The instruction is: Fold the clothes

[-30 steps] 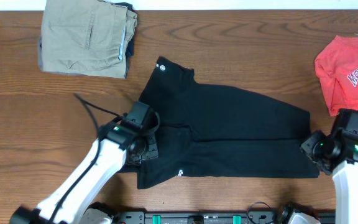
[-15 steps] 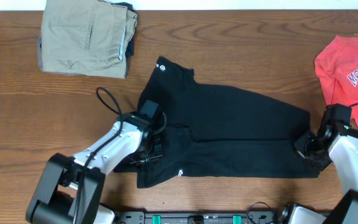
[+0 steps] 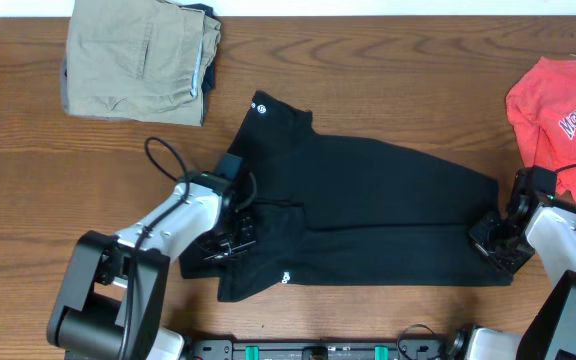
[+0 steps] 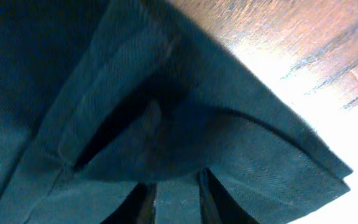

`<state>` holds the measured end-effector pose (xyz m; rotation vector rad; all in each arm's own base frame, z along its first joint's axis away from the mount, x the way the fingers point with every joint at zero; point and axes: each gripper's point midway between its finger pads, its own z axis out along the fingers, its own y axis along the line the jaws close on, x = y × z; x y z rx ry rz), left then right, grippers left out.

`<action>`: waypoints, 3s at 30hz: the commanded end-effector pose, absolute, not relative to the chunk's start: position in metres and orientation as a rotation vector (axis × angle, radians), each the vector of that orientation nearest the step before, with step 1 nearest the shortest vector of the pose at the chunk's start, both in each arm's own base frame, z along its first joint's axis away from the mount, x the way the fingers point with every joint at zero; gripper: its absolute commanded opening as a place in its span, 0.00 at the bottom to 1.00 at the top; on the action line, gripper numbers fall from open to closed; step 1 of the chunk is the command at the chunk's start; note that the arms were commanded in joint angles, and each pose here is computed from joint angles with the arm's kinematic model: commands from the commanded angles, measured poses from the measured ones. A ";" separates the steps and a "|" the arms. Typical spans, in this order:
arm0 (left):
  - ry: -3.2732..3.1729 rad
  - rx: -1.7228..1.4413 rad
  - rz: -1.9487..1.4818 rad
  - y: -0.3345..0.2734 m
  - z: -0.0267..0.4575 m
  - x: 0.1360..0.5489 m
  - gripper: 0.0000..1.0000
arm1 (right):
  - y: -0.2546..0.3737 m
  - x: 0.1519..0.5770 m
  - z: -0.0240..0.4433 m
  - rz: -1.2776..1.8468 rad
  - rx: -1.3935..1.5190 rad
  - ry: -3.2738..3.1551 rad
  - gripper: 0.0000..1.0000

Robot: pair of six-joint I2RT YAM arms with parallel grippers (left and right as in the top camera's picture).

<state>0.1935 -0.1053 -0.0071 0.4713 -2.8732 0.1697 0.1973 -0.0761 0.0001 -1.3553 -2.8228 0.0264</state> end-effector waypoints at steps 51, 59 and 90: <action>-3.198 0.753 0.178 -0.035 0.084 0.206 0.61 | -0.092 0.264 0.091 -0.082 -1.155 -3.057 0.86; -3.376 0.398 0.684 -0.085 0.159 0.266 0.77 | -0.078 0.271 0.092 -0.207 -1.056 -3.095 0.89; -3.476 -0.260 0.284 -0.093 0.065 0.496 0.98 | -0.019 0.284 0.059 -0.206 -0.707 -3.084 0.88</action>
